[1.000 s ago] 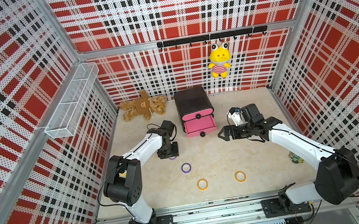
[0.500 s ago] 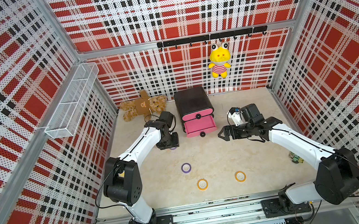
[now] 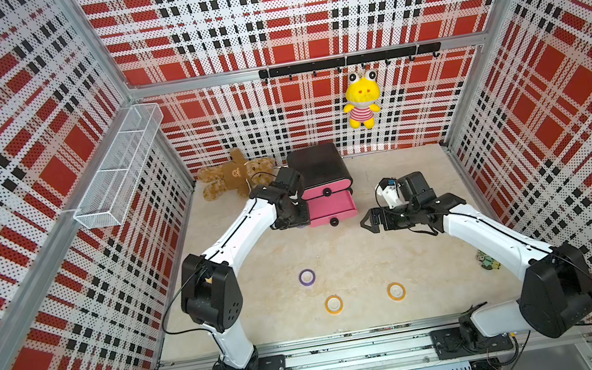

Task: Place the transparent tape into the drawer according to color
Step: Place the tape in the drawer.

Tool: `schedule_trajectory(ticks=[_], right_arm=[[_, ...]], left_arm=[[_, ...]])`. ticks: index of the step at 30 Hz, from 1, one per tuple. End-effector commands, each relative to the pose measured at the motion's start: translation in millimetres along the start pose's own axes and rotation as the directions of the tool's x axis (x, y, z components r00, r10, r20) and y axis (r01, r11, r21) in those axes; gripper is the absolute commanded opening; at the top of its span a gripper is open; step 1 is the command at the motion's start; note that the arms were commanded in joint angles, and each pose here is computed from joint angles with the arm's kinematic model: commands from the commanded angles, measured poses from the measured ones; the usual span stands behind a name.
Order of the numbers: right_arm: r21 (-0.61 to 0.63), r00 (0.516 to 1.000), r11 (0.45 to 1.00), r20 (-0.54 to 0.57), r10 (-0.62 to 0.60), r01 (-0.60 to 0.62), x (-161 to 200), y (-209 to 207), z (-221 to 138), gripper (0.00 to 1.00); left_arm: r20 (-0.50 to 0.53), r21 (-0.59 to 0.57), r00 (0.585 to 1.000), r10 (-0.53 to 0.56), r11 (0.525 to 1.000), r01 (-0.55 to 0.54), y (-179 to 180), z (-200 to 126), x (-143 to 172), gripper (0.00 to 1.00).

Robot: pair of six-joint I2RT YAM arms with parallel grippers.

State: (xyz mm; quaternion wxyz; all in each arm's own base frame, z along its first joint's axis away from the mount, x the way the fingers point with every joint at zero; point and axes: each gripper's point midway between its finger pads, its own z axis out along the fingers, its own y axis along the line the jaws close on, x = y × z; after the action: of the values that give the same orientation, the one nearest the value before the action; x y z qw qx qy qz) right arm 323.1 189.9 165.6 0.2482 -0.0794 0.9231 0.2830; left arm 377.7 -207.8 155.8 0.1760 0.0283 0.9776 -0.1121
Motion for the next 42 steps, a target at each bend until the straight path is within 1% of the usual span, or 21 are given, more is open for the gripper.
schedule_trajectory(ticks=[1, 7, 13, 17, 19, 21, 23, 25, 26, 28, 32, 34, 38, 42], right_arm=[[0.019, 1.0, 1.0, 0.006, 0.003, -0.003, 2.9, -5.9, -5.6, 1.0], [0.02, 1.0, 1.0, 0.009, 0.008, -0.008, 3.6, -7.7, -6.0, 1.0], [0.023, 1.0, 1.0, 0.01, 0.007, -0.008, 2.9, -8.1, -7.0, 1.0], [0.025, 1.0, 1.0, 0.01, 0.01, -0.01, 2.5, -8.9, -7.5, 1.0], [0.027, 1.0, 1.0, 0.014, 0.009, -0.01, 2.2, -8.8, -8.7, 1.0], [0.027, 1.0, 1.0, 0.014, 0.009, -0.009, 2.4, -8.9, -9.2, 1.0], [0.03, 1.0, 0.999, 0.013, 0.012, -0.012, 2.9, -9.5, -9.5, 1.0], [0.031, 1.0, 0.999, 0.013, 0.01, -0.01, 3.0, -9.5, -10.1, 1.0], [0.031, 1.0, 0.999, 0.013, 0.01, -0.01, 3.2, -9.4, -10.6, 1.0], [0.032, 1.0, 0.999, 0.014, 0.01, -0.011, 3.2, -9.6, -11.1, 1.0], [0.033, 1.0, 0.999, 0.009, 0.013, -0.013, 3.8, -10.6, -9.5, 1.0], [0.028, 1.0, 1.0, 0.011, 0.011, -0.011, 2.8, -9.6, -9.3, 1.0], [0.027, 1.0, 1.0, 0.014, 0.01, -0.01, 1.0, -8.8, -10.0, 1.0], [0.027, 1.0, 1.0, 0.009, 0.011, -0.012, 1.9, -9.4, -8.9, 1.0]], left_arm=[[0.018, 0.041, 1.0, 0.013, 0.999, -0.014, -23.5, 1.8, -10.3, 0.0], [0.044, 0.069, 0.998, 0.033, 0.997, -0.036, -45.2, 6.1, -28.9, 0.0], [0.042, 0.076, 0.997, 0.058, 0.995, -0.061, -59.5, 23.0, -39.9, 0.0], [0.04, 0.06, 0.997, 0.068, 0.996, -0.071, -61.0, 36.7, -46.4, 0.0], [0.043, 0.057, 0.996, 0.073, 0.996, -0.076, -63.0, 41.0, -50.1, 0.04], [0.052, 0.06, 0.996, 0.079, 0.995, -0.082, -66.1, 42.7, -54.2, 0.11], [0.058, 0.053, 0.995, 0.081, 0.995, -0.084, -66.0, 44.8, -57.6, 0.22], [0.058, 0.055, 0.995, 0.082, 0.995, -0.086, -67.0, 45.9, -58.4, 0.37], [0.059, 0.055, 0.995, 0.084, 0.995, -0.088, -67.5, 45.5, -58.7, 0.4], [0.06, 0.056, 0.994, 0.087, 0.994, -0.091, -68.1, 45.0, -58.4, 0.5], [0.069, 0.052, 0.993, 0.091, 0.994, -0.095, -67.3, 41.4, -59.7, 0.62], [0.069, 0.051, 0.993, 0.094, 0.994, -0.098, -67.1, 41.1, -59.5, 0.7], [0.069, 0.048, 0.993, 0.094, 0.994, -0.097, -66.6, 42.6, -60.4, 0.83], [0.094, 0.057, 0.991, 0.09, 0.994, -0.096, -70.2, 34.4, -66.9, 0.87]])
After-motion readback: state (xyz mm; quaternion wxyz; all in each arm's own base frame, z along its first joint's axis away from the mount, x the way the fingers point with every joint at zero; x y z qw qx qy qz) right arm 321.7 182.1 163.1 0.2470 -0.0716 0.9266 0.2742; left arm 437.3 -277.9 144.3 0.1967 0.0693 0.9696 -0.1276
